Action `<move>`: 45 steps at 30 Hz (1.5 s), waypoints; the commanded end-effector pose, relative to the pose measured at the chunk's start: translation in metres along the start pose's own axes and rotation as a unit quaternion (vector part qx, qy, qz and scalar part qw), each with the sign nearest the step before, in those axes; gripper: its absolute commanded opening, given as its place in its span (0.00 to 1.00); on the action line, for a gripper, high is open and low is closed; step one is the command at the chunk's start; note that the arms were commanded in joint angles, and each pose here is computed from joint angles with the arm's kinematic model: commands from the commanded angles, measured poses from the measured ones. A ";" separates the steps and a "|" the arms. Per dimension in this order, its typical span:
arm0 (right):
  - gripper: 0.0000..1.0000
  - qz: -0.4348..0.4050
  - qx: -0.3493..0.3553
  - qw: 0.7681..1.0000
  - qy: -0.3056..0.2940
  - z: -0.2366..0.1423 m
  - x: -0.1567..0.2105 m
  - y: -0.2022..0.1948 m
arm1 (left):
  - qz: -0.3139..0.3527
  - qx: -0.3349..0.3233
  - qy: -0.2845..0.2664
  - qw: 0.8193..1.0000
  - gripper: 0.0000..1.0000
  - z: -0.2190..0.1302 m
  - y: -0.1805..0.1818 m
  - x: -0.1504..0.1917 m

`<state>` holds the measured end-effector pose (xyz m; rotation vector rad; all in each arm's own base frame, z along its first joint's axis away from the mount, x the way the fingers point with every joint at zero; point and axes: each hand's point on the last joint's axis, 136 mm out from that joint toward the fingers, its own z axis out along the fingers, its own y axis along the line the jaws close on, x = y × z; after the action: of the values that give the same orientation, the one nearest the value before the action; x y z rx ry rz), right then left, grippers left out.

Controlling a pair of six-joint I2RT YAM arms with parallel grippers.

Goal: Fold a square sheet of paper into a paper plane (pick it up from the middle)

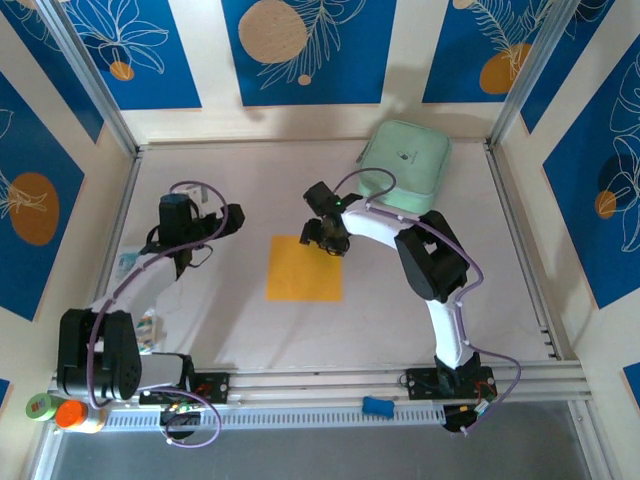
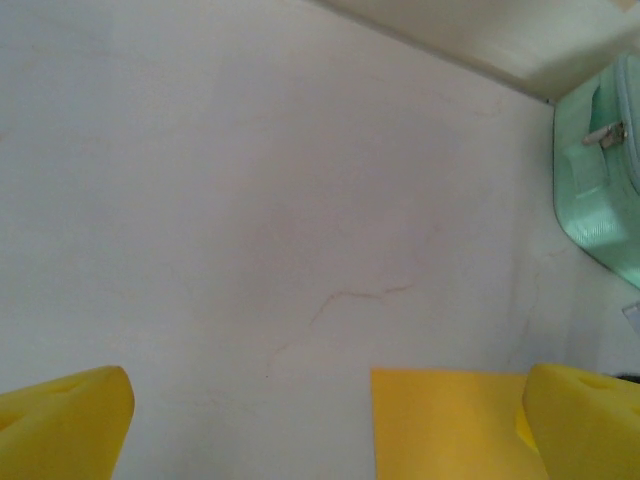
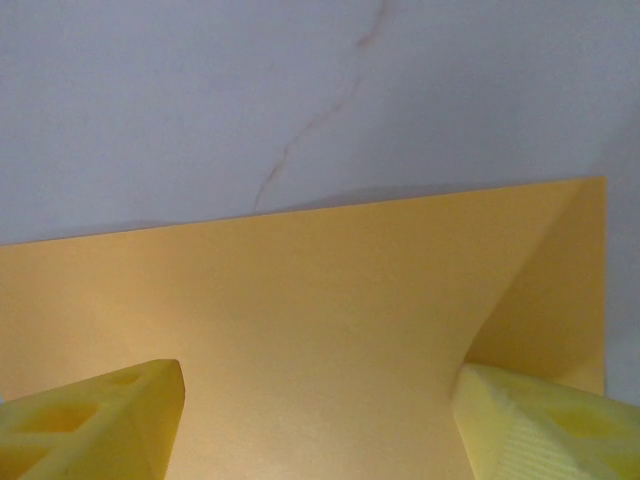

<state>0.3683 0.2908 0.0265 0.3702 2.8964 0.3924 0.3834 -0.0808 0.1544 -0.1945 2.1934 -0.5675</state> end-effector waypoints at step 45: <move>1.00 0.090 -0.078 0.978 -0.171 -0.144 -0.040 -0.153 | 0.139 -0.187 0.352 0.906 0.90 0.084 -0.136 0.189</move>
<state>0.3405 0.1009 0.1298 0.6282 2.4742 0.5017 0.3236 -0.2949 0.0402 0.1793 2.9417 -0.1155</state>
